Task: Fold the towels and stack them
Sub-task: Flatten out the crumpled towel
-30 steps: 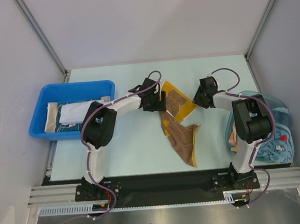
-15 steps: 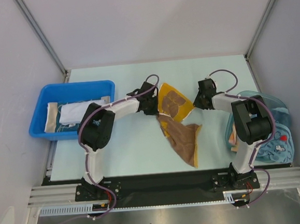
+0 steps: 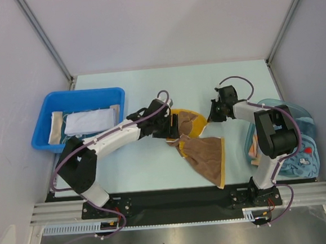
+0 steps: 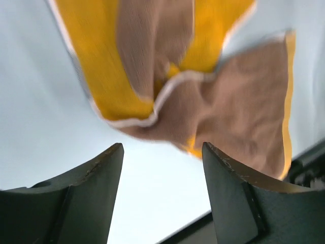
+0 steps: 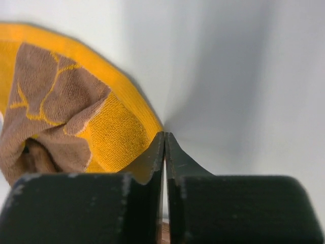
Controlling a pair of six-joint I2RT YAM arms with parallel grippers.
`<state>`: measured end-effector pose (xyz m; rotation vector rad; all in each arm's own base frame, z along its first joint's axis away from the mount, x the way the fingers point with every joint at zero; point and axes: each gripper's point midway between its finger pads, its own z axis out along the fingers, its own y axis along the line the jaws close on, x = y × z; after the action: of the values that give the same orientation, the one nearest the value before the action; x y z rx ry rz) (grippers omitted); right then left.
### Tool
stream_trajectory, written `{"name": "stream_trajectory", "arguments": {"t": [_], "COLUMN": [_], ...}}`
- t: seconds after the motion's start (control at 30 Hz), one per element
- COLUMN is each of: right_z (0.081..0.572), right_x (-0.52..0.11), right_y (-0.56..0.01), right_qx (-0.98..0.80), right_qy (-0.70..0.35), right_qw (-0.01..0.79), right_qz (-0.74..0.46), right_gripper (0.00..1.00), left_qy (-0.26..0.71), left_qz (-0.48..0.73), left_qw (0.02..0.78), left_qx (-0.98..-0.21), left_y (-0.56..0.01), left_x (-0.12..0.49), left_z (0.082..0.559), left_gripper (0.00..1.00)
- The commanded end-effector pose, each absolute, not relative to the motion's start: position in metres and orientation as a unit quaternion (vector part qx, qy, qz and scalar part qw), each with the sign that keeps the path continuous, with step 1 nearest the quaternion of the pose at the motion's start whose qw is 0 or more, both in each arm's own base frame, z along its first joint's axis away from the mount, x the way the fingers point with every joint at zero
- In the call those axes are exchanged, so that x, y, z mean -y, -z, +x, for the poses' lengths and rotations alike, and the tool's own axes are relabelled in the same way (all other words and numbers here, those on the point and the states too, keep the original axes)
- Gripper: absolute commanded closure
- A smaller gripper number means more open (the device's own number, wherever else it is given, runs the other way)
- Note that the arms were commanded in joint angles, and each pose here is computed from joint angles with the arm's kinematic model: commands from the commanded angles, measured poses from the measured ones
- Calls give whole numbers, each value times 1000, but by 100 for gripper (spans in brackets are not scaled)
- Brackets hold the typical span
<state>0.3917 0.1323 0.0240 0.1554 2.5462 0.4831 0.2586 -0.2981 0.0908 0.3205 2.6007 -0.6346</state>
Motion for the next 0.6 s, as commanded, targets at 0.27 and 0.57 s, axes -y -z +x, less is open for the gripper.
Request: {"name": "stream_trajectory", "arguments": {"t": [0.27, 0.57], "right_z": [387, 379], "right_x": [-133, -129], "right_y": [-42, -26], "right_qx": [-945, -943], "right_qy": [-185, -146], "right_qw": [261, 251], "right_qz": [72, 164], "right_gripper": [55, 48], "left_qy": [101, 65], "left_qz": [131, 145], "left_qw": [313, 283], "left_qx": [-935, -946], "left_y": [-92, -38], "left_x": [286, 292], "left_z": [404, 441], "left_gripper": [36, 35]}}
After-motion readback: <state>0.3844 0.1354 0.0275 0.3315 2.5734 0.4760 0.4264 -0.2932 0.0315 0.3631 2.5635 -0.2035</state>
